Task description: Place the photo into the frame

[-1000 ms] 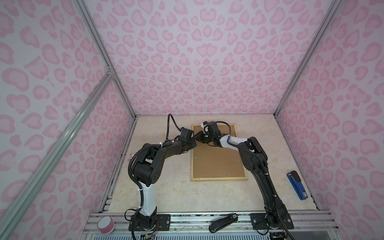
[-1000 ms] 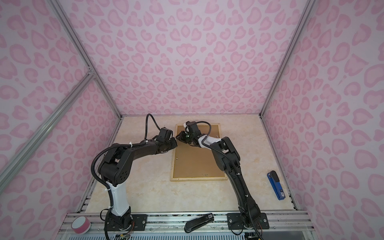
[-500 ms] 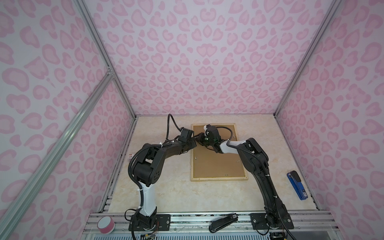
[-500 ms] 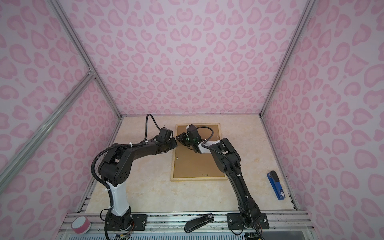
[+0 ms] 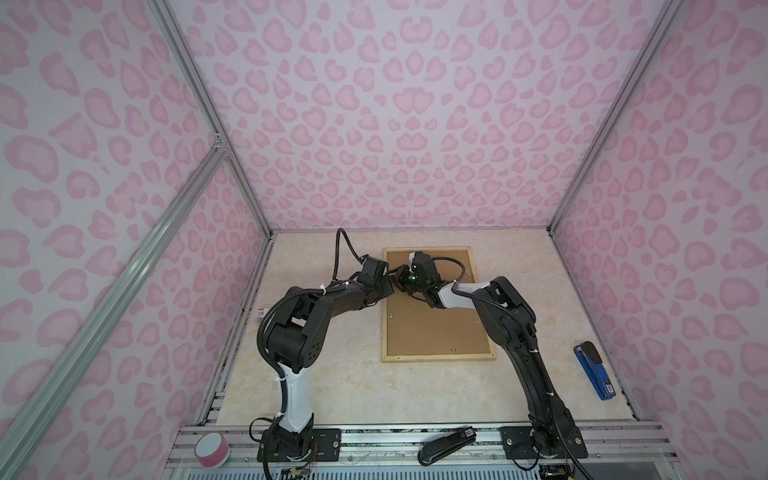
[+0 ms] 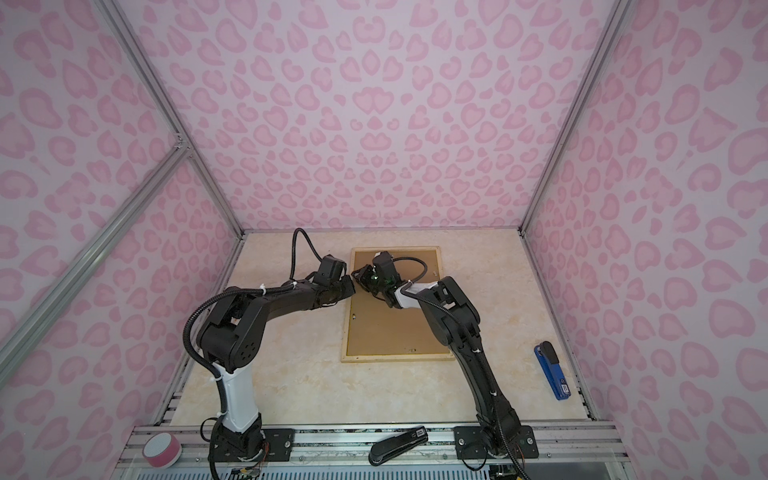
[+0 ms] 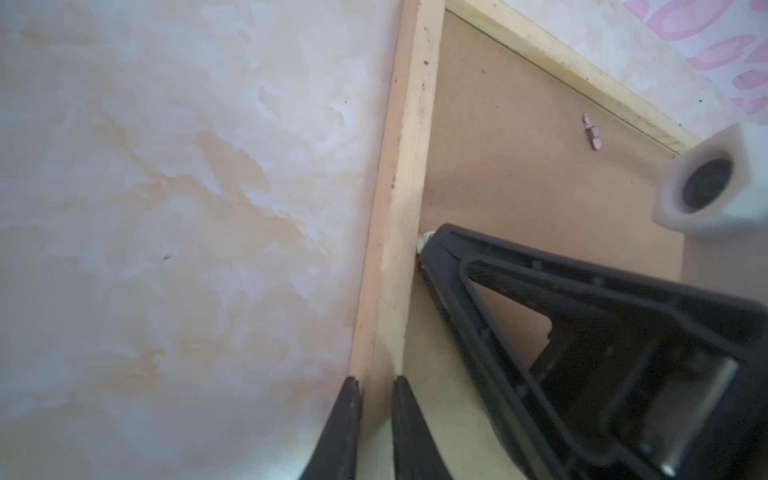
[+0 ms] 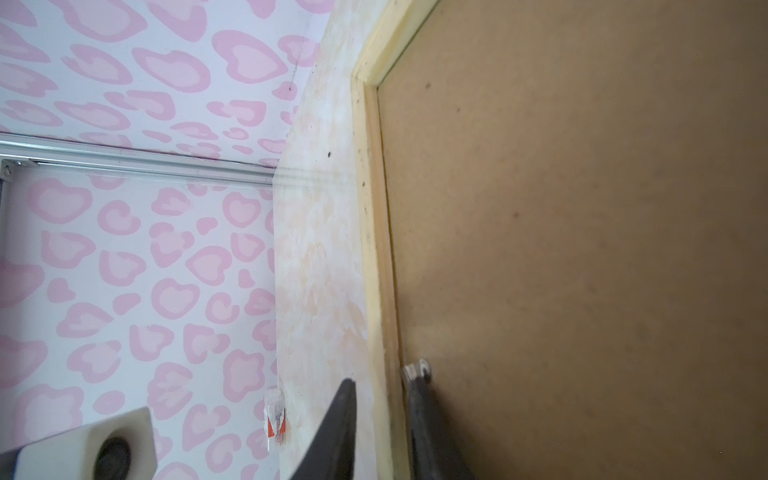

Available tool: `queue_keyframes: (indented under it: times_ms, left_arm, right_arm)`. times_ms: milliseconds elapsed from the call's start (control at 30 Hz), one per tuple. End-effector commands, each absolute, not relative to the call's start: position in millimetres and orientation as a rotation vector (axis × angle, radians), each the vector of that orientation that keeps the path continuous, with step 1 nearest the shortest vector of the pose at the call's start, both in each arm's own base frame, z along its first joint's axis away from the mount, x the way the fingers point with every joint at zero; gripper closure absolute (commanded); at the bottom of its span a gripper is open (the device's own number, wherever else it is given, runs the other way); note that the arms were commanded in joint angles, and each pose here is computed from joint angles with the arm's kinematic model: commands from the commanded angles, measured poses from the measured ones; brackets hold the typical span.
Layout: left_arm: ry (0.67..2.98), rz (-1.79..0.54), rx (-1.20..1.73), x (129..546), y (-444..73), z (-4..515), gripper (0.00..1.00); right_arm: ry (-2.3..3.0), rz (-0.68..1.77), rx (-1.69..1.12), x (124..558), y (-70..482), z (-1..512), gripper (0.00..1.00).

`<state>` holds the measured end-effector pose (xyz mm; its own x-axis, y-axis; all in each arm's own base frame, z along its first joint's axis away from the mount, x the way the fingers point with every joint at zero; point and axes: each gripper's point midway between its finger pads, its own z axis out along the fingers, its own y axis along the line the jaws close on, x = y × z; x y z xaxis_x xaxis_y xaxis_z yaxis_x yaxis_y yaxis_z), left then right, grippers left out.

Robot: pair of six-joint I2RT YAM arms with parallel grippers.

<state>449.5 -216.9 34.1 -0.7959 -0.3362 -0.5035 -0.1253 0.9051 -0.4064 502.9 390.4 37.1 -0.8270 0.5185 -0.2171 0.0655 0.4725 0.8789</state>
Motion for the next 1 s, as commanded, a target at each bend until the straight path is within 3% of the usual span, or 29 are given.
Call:
queue_keyframes:
  times_ms: [0,167,967]
  left_arm:
    - [2.625,-0.531,-0.279,420.2,-228.5,12.2,0.82]
    - [2.643,-0.522,-0.285,416.8,-227.9,6.1,0.87]
    - [2.661,-0.546,-0.287,410.5,-233.0,-2.1,0.86]
  right_arm:
    - [2.351,1.237,0.567,495.7,381.3,2.4,0.75]
    - [2.330,1.258,0.603,498.9,380.8,1.8,0.74]
    - [2.273,1.284,0.685,508.0,381.3,7.0,0.74]
